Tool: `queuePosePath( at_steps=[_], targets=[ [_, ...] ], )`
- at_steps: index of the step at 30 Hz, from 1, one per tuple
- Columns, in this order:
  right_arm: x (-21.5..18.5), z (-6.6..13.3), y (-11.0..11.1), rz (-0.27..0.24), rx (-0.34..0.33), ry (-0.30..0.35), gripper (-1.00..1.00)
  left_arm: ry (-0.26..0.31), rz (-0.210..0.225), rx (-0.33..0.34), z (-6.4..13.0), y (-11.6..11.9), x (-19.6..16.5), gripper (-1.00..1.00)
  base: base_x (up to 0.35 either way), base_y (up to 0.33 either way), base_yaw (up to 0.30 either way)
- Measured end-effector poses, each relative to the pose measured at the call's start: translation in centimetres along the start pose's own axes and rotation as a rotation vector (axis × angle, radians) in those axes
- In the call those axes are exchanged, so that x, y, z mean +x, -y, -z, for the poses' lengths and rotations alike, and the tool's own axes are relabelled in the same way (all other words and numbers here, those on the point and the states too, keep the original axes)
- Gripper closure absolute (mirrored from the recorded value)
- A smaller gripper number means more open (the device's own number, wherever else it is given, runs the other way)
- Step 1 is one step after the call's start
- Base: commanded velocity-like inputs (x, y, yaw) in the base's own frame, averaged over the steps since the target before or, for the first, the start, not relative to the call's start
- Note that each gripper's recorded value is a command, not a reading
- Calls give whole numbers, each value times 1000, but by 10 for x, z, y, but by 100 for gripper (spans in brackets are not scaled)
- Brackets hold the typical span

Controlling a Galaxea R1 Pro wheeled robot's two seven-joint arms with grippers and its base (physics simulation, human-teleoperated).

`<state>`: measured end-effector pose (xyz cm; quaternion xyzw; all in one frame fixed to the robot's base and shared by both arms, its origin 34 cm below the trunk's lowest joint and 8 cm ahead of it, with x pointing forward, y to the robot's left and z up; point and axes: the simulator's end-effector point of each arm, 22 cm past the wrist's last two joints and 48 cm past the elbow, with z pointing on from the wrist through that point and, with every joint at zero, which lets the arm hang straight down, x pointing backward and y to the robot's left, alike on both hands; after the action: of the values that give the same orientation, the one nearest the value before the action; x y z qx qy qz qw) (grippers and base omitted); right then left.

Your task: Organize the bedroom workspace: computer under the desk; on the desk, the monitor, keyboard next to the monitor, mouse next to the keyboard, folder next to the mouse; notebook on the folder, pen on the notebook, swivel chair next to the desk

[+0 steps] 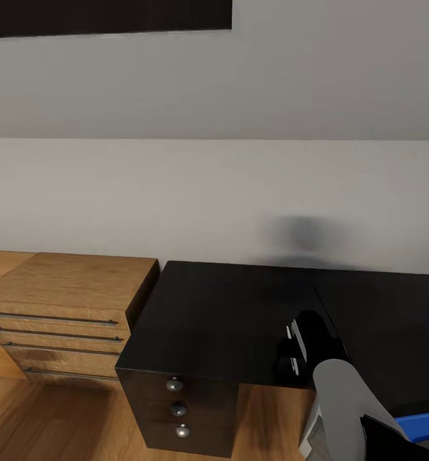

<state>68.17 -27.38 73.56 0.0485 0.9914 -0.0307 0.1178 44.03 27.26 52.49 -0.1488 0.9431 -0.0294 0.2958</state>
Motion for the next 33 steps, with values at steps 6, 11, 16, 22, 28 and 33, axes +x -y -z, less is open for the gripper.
queuePosePath(
  at_steps=[6,11,16,22,28,33],
  targets=[
    [0,0,1,3,4,0,100,0,0,0,0,0,0,-100,0,0,0],
    [0,0,2,7,11,0,100,0,0,0,0,0,0,-100,0,0,0],
    [0,0,2,3,6,0,100,0,0,1,0,0,0,-100,0,0,0],
    [0,0,2,2,4,0,100,0,0,2,0,1,0,-100,0,0,0],
    [0,0,2,2,4,0,100,1,0,4,0,1,0,-100,0,0,0],
    [0,0,2,1,5,0,100,2,0,5,0,1,0,-100,0,0,0]
  ],
)
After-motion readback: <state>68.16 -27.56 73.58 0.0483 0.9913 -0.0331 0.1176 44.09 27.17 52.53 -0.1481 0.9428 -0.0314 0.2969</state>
